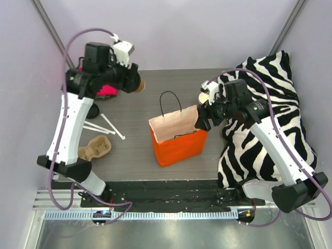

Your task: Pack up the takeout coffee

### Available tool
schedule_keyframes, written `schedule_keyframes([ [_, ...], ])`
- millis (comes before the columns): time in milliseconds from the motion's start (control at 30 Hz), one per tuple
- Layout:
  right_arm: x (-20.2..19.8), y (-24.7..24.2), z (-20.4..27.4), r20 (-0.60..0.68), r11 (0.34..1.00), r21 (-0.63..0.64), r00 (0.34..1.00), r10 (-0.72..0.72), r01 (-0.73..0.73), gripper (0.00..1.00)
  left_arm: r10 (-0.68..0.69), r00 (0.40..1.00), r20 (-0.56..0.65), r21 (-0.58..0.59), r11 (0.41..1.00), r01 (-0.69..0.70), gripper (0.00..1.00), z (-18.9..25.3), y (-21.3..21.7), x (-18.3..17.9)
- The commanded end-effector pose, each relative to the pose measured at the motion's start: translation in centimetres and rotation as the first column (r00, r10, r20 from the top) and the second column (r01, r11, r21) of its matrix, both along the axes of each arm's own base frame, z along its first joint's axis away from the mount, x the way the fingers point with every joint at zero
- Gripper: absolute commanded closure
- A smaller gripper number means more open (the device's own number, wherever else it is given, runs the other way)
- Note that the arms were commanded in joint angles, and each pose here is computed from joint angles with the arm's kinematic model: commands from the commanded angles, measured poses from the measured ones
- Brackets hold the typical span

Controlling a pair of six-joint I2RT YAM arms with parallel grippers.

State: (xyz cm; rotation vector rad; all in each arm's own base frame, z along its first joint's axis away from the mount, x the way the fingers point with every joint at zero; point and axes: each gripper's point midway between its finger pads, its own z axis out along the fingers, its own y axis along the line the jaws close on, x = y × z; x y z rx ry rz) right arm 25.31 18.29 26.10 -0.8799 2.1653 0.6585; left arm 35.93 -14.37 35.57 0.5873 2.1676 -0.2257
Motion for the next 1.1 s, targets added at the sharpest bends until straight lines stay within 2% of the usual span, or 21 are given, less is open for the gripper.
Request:
schedule_keyframes([
  [0,0.1,0.2,2.1,0.051,0.999,0.033,0.999,0.008,-0.009,0.24,-0.059,0.990,0.126,-0.101,0.992,0.072,0.58,7.3,0.1,-4.5],
  [67,0.2,0.2,2.0,0.048,0.999,0.033,0.999,0.006,-0.008,0.24,-0.095,0.978,0.184,-0.140,0.983,0.121,0.58,9.4,-0.3,-6.0],
  [267,0.4,0.4,2.1,0.043,0.999,0.037,0.999,-0.001,-0.001,0.24,-0.268,0.912,0.311,-0.268,0.896,0.354,0.57,14.0,-3.2,-11.1],
  [433,0.7,0.5,2.2,0.035,0.999,0.041,0.999,-0.007,0.005,0.25,-0.404,0.876,0.263,-0.350,0.806,0.477,0.58,13.6,-5.6,-13.7],
  [533,0.9,0.7,2.1,0.031,0.999,0.043,1.000,-0.006,0.005,0.26,-0.476,0.856,0.204,-0.364,0.774,0.517,0.58,11.9,-7.3,-14.5],
  [600,1.0,0.7,2.1,0.030,0.999,0.045,1.000,-0.010,0.008,0.26,-0.512,0.841,0.175,-0.340,0.770,0.540,0.59,10.6,-8.5,-14.9],
  [633,1.0,0.7,2.1,0.031,0.999,0.048,0.999,-0.010,0.008,0.27,-0.567,0.804,0.180,-0.304,0.745,0.593,0.59,10.0,-9.7,-15.9],
  [700,1.2,0.7,2.1,0.034,0.999,0.045,0.999,-0.014,0.013,0.29,-0.580,0.798,0.160,-0.251,0.758,0.601,0.59,8.6,-10.7,-15.7],
  [733,1.2,0.6,2.2,0.038,0.999,0.046,0.999,-0.014,0.012,0.33,-0.608,0.778,0.157,-0.230,0.744,0.627,0.59,8.2,-11.6,-16.3],
  [800,1.2,0.6,2.3,0.046,0.999,0.046,0.999,-0.013,0.011,0.38,-0.606,0.783,0.142,-0.182,0.761,0.623,0.60,6.7,-12.2,-15.3],
  [833,1.2,0.6,2.3,0.047,0.999,0.046,0.999,-0.010,0.008,0.46,-0.609,0.782,0.135,-0.168,0.763,0.624,0.61,6.3,-12.5,-15.1],
  [900,0.9,0.9,2.7,0.053,0.998,0.061,0.999,0.012,-0.016,0.56,-0.593,0.795,0.128,-0.132,0.785,0.606,0.62,5.2,-12.7,-13.9],
  [933,0.8,1.0,2.8,0.060,0.997,0.064,0.998,0.026,-0.030,0.65,-0.588,0.799,0.126,-0.122,0.790,0.601,0.62,4.8,-12.8,-13.6],
  [1000,0.2,1.4,3.1,0.065,0.995,0.083,0.996,0.055,-0.060,0.73,-0.582,0.805,0.118,-0.097,0.800,0.592,0.62,3.5,-13.2,-12.9],
  [1033,0.1,1.5,3.3,0.073,0.993,0.094,0.995,0.062,-0.069,0.80,-0.593,0.797,0.113,-0.084,0.793,0.603,0.62,3.0,-13.5,-13.2],
  [1067,-0.2,1.5,3.4,0.081,0.992,0.100,0.994,0.074,-0.082,0.83,-0.595,0.795,0.115,-0.068,0.794,0.604,0.62,2.5,-13.8,-13.1],
])
